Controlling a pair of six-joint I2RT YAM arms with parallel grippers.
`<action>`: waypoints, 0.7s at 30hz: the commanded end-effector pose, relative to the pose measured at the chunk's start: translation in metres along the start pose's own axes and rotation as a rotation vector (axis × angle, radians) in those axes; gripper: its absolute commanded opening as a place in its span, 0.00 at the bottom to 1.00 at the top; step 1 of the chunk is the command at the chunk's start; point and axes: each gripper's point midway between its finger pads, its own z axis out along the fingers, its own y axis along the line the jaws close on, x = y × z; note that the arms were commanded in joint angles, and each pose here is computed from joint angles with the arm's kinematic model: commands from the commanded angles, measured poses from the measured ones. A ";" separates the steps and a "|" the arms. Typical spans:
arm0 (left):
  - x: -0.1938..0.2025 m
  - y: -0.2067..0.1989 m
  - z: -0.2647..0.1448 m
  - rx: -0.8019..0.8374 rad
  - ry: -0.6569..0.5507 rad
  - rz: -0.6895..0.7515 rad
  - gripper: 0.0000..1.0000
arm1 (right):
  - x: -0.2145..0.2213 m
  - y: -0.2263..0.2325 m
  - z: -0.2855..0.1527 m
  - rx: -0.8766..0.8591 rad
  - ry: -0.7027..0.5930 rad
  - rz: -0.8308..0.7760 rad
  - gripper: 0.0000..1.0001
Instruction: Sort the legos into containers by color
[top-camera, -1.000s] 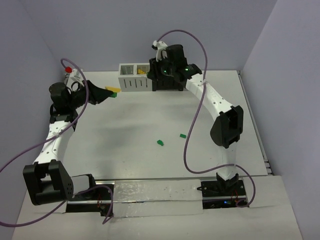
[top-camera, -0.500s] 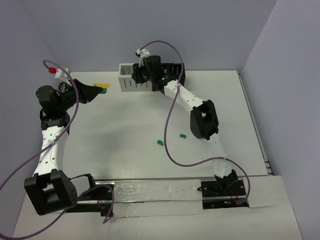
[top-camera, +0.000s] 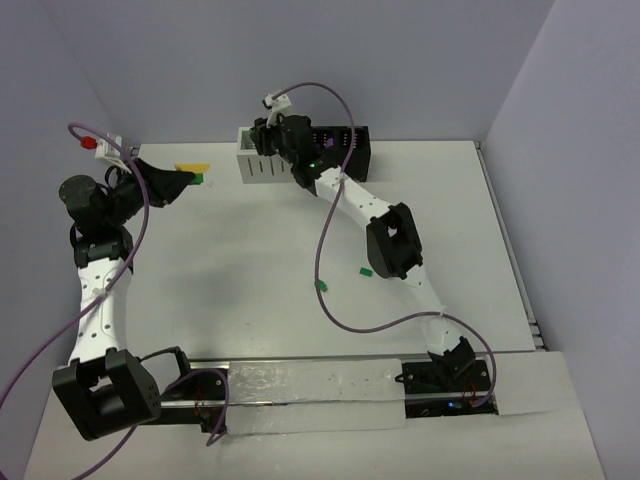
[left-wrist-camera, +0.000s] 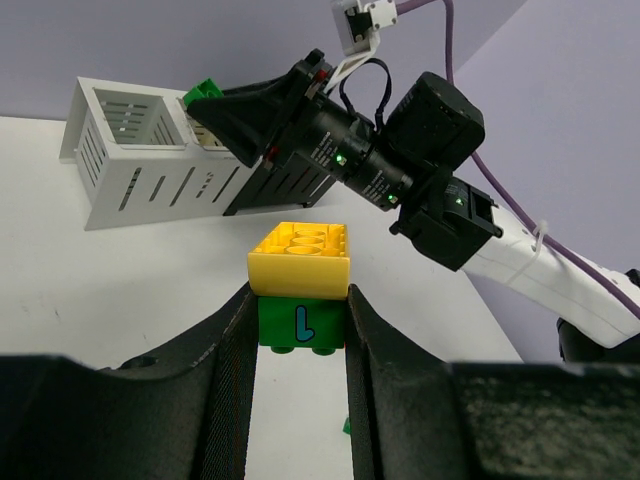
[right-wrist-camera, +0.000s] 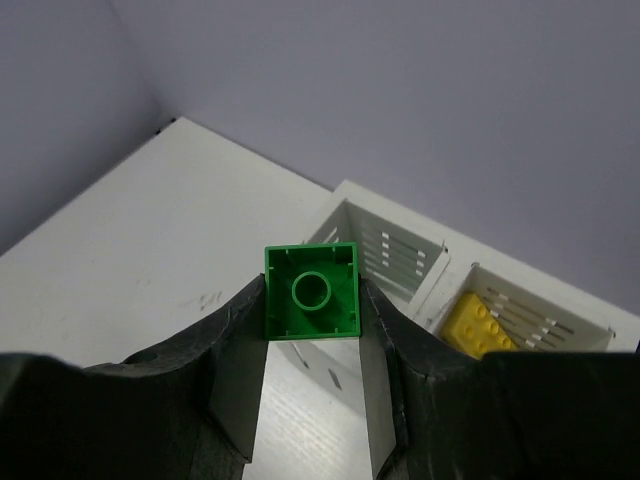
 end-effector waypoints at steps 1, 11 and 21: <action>-0.011 -0.006 -0.005 -0.003 -0.036 0.038 0.00 | -0.042 0.001 0.012 0.013 -0.183 -0.034 0.06; -0.014 -0.006 -0.007 0.000 -0.049 0.042 0.00 | -0.047 -0.009 0.021 0.038 -0.308 -0.076 0.12; -0.013 -0.004 -0.010 -0.009 -0.047 0.042 0.00 | -0.046 -0.007 0.026 0.029 -0.366 -0.067 0.33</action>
